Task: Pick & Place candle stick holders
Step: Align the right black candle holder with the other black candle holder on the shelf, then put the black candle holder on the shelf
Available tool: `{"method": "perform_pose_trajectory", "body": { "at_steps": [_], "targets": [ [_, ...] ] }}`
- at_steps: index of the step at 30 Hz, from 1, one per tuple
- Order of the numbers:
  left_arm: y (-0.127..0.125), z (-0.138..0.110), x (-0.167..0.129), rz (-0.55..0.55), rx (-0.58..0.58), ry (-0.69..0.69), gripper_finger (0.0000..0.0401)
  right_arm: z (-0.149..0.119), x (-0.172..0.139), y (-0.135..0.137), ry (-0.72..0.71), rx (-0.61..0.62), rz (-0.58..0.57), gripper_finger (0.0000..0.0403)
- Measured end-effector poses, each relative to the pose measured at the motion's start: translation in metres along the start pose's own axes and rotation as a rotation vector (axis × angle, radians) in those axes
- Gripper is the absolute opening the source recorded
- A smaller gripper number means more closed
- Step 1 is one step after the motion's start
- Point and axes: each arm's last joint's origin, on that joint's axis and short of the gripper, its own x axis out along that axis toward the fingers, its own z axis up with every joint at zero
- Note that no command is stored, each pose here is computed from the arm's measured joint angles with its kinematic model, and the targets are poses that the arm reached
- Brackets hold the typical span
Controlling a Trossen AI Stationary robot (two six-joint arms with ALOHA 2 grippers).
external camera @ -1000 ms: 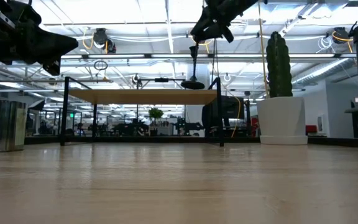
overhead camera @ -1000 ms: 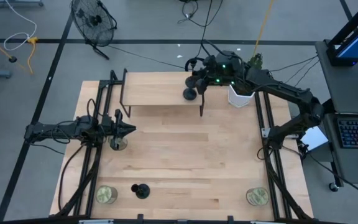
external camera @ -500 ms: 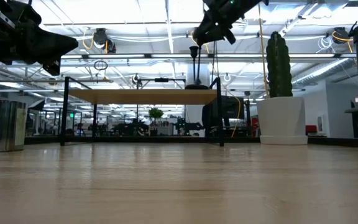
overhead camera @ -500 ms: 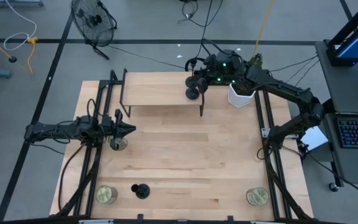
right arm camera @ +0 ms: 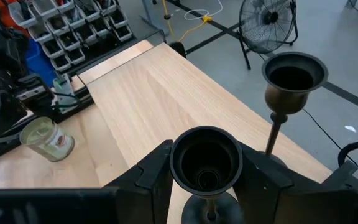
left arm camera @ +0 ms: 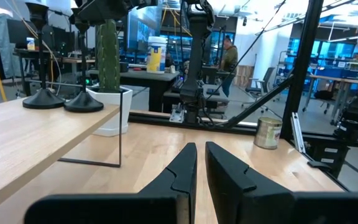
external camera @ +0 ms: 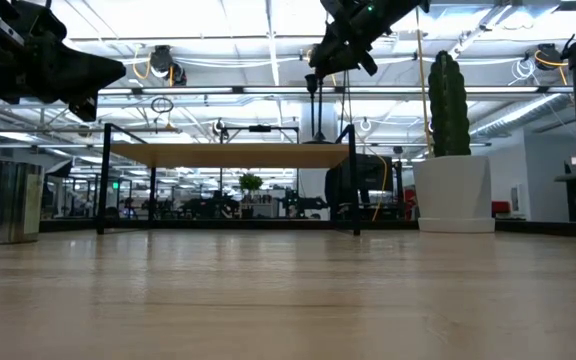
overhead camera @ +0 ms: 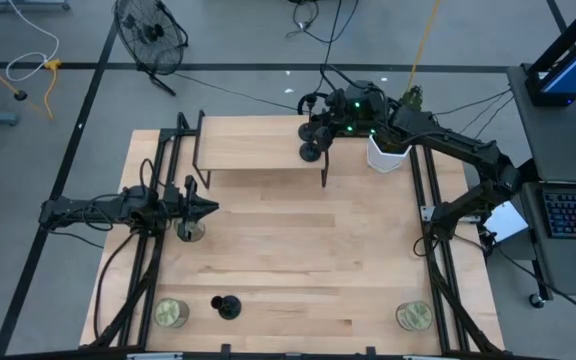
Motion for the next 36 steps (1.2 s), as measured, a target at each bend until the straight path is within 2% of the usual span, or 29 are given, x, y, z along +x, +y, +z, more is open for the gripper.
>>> {"method": "perform_pose_trajectory", "body": {
  "at_steps": [8,17,36],
  "targets": [
    [0.0,0.0,0.0,0.0,0.0,0.0,0.0037,0.0001,0.0001,0.0,-0.001,-0.004,0.001,0.0136],
    [0.0,0.0,0.0,0.0,0.001,0.0,0.0037,-0.0004,0.0004,0.0006,0.002,-0.017,0.002,0.0177],
    [0.0,-0.0001,0.0,-0.001,0.007,0.001,0.0037,0.0045,-0.0027,0.0017,-0.047,-0.054,0.007,0.0223]
  ]
}}
